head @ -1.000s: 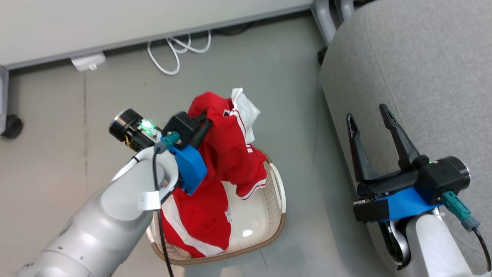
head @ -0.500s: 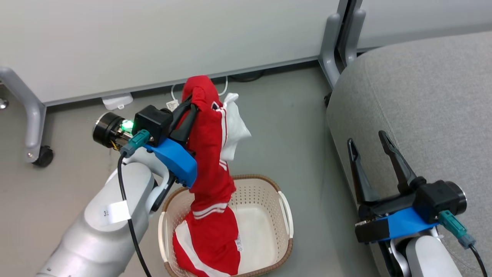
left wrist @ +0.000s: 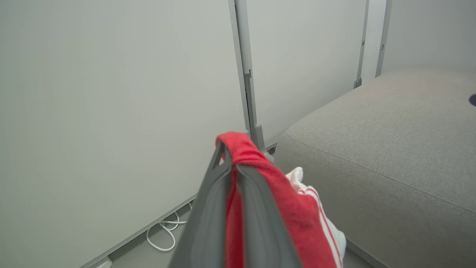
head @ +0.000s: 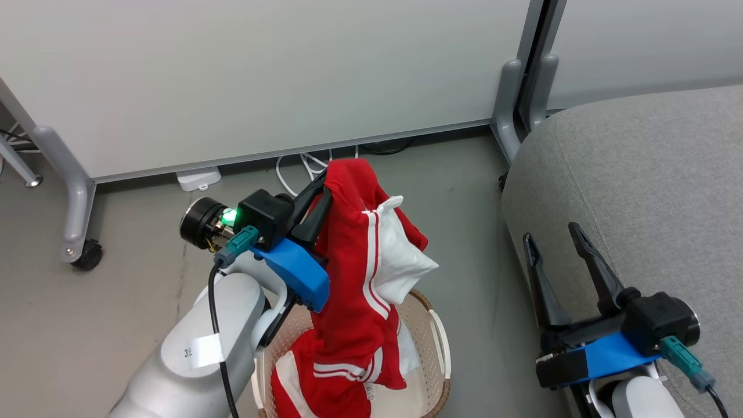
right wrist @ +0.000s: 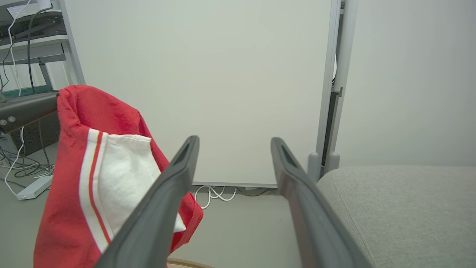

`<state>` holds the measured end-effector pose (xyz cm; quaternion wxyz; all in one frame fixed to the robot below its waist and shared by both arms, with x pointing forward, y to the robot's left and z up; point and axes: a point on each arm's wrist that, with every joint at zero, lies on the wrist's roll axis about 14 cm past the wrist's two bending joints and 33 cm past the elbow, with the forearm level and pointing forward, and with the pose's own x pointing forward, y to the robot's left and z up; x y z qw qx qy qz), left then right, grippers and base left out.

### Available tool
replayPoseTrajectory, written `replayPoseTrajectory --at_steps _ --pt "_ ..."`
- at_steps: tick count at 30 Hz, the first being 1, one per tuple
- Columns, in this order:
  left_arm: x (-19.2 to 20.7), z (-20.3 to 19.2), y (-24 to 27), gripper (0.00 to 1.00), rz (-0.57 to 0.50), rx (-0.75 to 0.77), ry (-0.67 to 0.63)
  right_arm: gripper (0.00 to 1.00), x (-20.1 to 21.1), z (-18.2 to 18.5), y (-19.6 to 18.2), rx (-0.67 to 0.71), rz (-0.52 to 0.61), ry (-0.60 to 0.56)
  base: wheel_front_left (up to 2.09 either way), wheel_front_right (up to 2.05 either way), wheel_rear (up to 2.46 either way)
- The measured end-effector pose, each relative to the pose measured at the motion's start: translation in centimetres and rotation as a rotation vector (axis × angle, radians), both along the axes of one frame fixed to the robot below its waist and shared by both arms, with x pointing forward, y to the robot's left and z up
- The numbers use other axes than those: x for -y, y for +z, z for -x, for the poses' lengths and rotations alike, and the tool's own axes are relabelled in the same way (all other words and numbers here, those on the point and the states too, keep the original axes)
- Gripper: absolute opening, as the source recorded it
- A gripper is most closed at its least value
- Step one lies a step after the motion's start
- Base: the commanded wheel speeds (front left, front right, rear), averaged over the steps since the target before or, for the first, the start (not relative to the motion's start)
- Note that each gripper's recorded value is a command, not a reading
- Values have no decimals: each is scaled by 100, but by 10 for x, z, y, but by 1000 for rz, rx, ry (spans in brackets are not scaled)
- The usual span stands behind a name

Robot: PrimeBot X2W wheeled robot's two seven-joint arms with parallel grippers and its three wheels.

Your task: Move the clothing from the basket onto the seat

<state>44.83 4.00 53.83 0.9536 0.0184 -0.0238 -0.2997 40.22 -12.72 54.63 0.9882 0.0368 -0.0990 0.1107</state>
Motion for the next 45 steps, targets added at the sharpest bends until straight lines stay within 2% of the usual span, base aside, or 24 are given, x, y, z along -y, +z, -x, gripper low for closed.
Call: replayPoseTrajectory --at_steps 16,30,37,45 --pt "5 4 -6 0 2 -15 -13 100 -19 -1 0 1 -3 55 0 0 0" --pt "4 -4 -6 0 -12 -8 -13 100 -100 -10 17 60 43 302 0 0 0" --pt "12 -7 -6 0 -7 -5 -32 100 -133 -22 6 37 103 401 0 0 0" --pt "20 -6 -3 0 -8 5 -52 100 -153 -39 -17 -21 197 460 0 0 0"
